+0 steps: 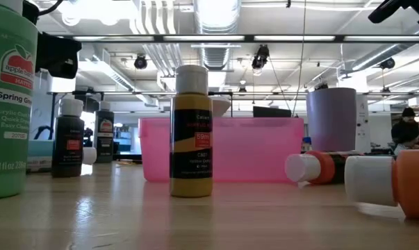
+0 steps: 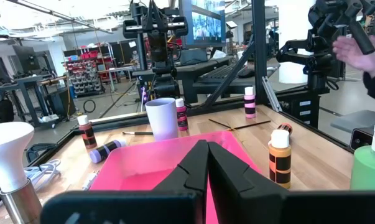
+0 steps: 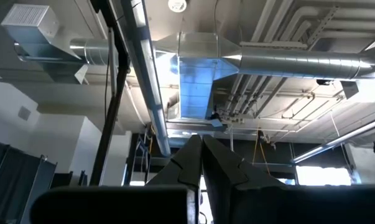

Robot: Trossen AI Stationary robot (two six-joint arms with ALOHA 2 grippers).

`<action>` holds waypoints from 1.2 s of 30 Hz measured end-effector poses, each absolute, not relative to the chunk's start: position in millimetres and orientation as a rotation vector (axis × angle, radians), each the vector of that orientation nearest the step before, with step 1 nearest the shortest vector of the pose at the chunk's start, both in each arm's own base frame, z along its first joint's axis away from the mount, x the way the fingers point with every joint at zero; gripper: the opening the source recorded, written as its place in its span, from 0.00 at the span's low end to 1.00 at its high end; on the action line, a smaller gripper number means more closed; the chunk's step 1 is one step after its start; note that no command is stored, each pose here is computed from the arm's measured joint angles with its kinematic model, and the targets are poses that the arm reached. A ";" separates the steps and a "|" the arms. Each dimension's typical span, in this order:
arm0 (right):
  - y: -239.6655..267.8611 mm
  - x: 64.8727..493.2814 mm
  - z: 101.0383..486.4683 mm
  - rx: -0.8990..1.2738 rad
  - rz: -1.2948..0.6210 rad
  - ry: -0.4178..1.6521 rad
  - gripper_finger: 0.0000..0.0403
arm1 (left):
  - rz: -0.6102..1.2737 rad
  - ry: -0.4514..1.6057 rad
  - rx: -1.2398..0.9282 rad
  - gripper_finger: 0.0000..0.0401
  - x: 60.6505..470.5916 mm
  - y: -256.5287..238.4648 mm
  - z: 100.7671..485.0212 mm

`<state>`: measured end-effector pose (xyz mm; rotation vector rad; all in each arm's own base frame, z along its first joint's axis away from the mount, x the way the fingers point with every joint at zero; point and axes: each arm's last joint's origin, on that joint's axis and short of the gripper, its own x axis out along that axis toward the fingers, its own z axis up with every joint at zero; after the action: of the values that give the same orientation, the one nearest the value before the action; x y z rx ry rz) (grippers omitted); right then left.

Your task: Pick & Place Paint Supplies

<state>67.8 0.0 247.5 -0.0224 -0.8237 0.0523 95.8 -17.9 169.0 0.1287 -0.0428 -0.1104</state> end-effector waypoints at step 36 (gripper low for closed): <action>-0.6 62.4 268.6 -0.041 0.013 -0.886 0.02 | -0.111 -0.043 0.128 0.03 95.8 -18.0 169.0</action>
<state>62.4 -0.6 268.6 -0.0409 -0.8856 0.0128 95.8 -18.0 169.0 0.1282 -0.0430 -0.1110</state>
